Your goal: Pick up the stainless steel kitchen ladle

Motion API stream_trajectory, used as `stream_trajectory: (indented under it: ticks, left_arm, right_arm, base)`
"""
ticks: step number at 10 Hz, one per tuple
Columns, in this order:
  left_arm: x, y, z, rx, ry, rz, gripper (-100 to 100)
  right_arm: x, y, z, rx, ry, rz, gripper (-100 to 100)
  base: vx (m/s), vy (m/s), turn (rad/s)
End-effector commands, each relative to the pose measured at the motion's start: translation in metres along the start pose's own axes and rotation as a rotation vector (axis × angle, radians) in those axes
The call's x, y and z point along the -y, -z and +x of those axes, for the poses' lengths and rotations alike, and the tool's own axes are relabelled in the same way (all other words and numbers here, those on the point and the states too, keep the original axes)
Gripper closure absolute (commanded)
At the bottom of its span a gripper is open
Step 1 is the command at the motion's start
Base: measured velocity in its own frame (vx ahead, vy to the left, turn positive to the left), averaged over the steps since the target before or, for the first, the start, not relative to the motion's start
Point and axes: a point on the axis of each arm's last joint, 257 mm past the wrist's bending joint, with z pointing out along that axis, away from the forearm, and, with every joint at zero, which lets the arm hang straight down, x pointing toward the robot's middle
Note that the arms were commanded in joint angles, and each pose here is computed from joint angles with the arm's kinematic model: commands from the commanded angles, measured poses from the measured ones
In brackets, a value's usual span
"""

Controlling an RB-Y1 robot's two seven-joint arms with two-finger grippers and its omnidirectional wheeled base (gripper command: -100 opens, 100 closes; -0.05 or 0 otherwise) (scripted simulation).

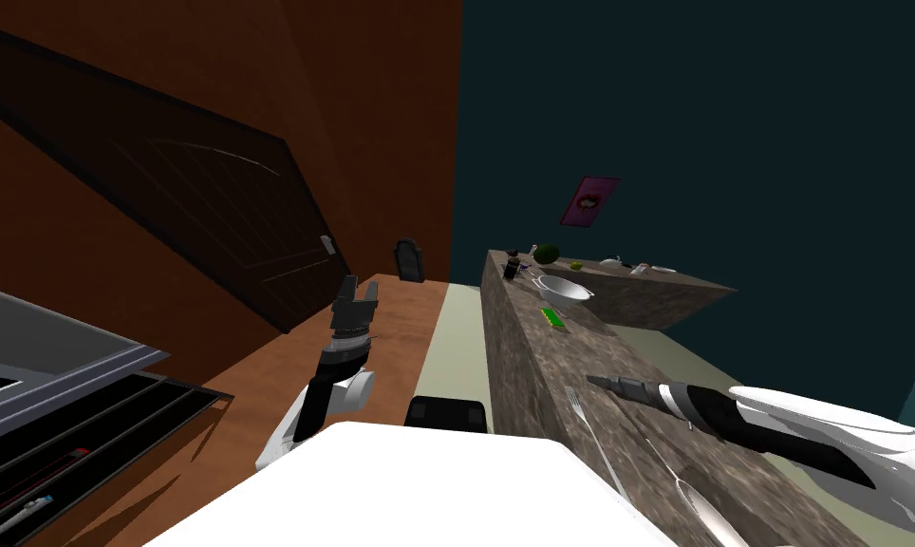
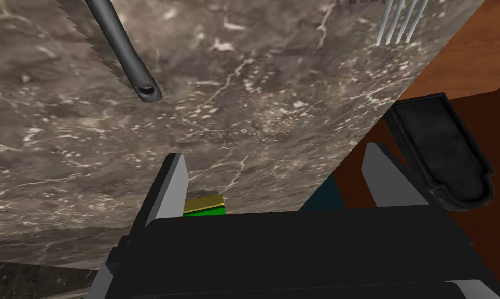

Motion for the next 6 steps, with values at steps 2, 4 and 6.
stream_trajectory:
  ticks: [2,4,6]
  left_arm:
    - [0.000,0.000,0.000,0.000,0.000,0.000,0]
    - [0.000,0.000,0.000,0.000,0.000,0.000,0]
    - [0.000,0.000,0.000,0.000,0.000,0.000,0]
  right_arm:
    - [0.034,0.018,0.033,-0.080,-0.028,0.082,-100]
    - [0.042,0.022,0.070,-0.142,-0.065,0.100,-100]
    - [0.041,0.021,0.087,-0.168,-0.084,0.097,-100]
  base:
    - [-0.085,-0.082,0.084]
    - [-0.077,-0.043,0.061]
    - [-0.029,0.006,0.024]
